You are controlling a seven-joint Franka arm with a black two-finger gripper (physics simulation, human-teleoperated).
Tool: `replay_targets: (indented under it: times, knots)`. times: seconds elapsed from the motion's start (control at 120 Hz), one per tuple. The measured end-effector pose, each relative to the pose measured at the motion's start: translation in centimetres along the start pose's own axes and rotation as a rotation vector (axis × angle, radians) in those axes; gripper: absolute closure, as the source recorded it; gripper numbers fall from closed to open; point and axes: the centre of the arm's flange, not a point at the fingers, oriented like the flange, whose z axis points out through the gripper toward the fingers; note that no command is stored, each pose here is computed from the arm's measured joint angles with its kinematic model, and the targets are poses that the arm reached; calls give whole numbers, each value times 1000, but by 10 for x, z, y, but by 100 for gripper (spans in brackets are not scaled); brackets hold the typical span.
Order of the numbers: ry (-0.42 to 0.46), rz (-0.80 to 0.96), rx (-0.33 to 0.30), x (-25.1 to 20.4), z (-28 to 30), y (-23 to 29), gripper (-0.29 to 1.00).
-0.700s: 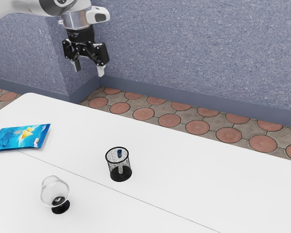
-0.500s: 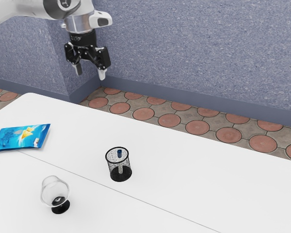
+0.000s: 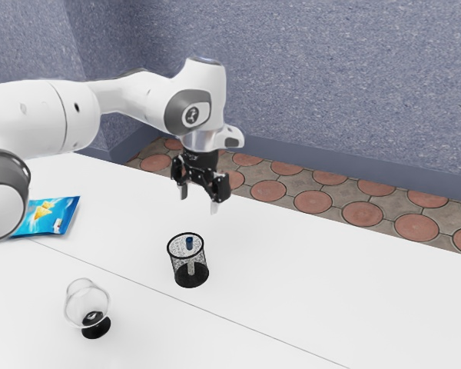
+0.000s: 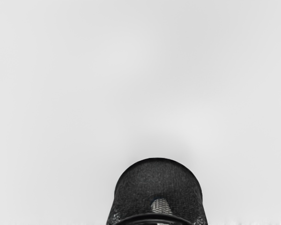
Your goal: Take the marker out of the pen holder and place it to the left of the pen holder.
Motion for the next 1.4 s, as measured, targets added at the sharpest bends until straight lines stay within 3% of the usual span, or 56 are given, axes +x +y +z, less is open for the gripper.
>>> replay_targets:
  times: [0.175,0.508,1.042,1.158,1.4]
  knots:
    - [98,95,56,-25,12,22,0]
    - [200,179,73,-60,32,35,0]
    - [203,214,61,-99,52,40,1]
    - [203,216,59,-99,54,40,13]
    - [206,220,60,-98,53,40,57]
